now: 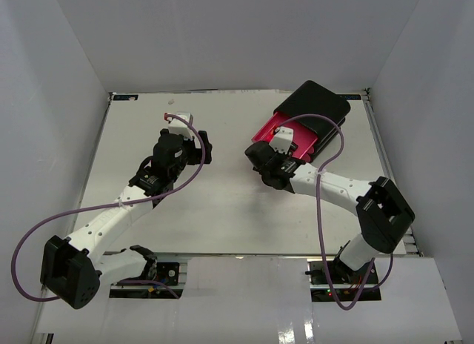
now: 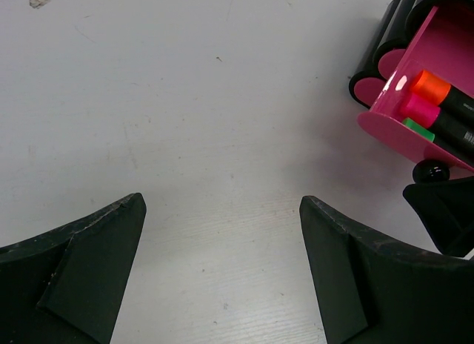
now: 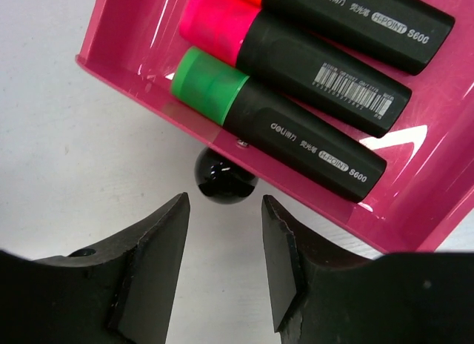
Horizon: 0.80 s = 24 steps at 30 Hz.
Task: Sort the stationery into containers
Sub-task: Close the drawer in the storage box.
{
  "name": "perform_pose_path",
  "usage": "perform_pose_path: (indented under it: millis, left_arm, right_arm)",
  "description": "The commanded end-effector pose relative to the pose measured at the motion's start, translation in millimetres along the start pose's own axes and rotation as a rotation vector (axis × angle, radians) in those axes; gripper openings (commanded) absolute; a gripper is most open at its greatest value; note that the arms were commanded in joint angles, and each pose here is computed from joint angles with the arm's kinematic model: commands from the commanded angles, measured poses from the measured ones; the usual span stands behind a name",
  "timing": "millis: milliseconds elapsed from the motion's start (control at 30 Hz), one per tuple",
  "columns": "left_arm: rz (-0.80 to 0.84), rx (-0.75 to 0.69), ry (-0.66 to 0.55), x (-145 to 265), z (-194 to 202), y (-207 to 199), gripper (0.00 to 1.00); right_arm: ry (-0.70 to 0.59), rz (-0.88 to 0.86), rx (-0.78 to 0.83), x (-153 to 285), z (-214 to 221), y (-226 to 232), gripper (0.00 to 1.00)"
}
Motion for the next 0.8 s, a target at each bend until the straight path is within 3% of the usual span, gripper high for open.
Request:
perform_pose_path:
  millis: [0, 333, 767]
  left_arm:
    - [0.049, 0.009, -0.050, 9, -18, -10, 0.96]
    - [0.059, 0.012, -0.046, 9, -18, -11, 0.96]
    - [0.062, 0.016, -0.052, 11, -19, -12, 0.96]
  right_arm:
    - [-0.058, 0.047, -0.087, -5, -19, 1, 0.50]
    - [-0.074, 0.072, -0.105, -13, -27, 4, 0.49]
    - [-0.112, 0.097, -0.108, -10, -37, -3, 0.20]
Point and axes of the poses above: each gripper's point midway between its finger pads, its own x axis back along the fingers, its own y axis along the line the jaws close on, z = x × y, the point moved 7 cm from there along x, back along the fingers, and after that the axes turned 14 degrees about x, right-handed, at the moved point
